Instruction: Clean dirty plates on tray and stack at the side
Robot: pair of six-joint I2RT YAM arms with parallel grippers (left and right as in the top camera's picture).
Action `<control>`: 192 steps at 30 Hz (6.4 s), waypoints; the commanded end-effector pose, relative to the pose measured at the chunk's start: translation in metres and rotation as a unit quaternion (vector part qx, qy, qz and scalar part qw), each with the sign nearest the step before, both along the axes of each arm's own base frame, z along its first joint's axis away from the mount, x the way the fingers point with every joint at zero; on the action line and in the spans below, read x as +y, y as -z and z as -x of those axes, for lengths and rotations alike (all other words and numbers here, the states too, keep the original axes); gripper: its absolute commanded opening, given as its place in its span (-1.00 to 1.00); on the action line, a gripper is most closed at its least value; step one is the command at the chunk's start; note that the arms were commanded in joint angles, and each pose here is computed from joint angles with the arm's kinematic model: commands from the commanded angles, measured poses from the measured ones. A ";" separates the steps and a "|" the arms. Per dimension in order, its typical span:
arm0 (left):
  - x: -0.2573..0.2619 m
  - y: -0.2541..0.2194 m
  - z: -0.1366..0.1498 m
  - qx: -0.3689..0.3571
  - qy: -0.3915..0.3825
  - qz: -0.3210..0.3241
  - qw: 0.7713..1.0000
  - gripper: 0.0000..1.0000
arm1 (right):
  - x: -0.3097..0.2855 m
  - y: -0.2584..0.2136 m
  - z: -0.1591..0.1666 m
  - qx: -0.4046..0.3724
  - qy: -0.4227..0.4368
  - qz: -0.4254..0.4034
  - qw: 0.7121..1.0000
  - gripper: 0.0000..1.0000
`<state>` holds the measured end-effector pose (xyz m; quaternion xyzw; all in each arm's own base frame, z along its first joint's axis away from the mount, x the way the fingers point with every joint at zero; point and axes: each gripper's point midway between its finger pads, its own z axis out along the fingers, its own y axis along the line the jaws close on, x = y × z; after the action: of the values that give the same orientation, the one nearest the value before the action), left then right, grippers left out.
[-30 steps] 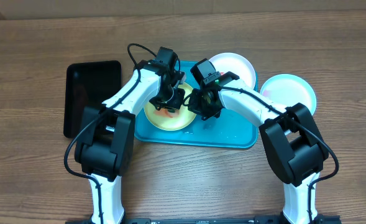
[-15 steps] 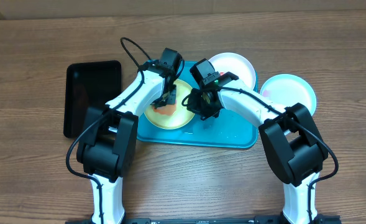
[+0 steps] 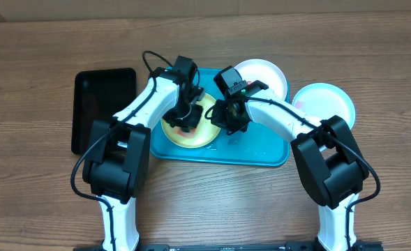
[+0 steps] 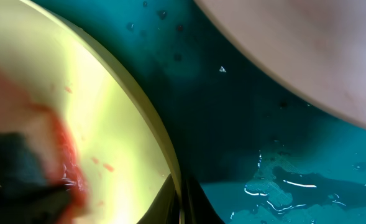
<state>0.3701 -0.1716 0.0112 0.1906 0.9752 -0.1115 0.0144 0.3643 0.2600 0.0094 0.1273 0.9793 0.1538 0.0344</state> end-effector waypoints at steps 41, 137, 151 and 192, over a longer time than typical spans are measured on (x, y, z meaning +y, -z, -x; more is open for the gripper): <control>0.081 -0.001 -0.053 -0.151 -0.264 -0.227 0.925 -0.91 | 0.001 -0.004 -0.004 -0.005 0.001 -0.002 1.000 -0.92; 0.112 -0.120 -0.108 -0.108 -0.274 -0.039 0.955 -0.92 | -0.037 -0.289 0.042 -0.528 0.009 0.508 0.680 -0.92; 0.111 -0.120 -0.108 -0.108 -0.273 -0.038 0.955 -0.91 | -0.026 -0.295 0.052 -0.543 0.000 0.510 0.667 -0.92; 0.081 -0.120 -0.104 -0.110 -0.240 -0.032 0.964 -0.92 | -0.344 -0.096 0.013 0.005 0.268 0.104 0.958 -0.93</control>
<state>0.4716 -0.0794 0.1224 -0.0484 0.9893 -0.0472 0.1295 0.3597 -0.0763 0.1125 0.3844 0.9181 0.0262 0.0934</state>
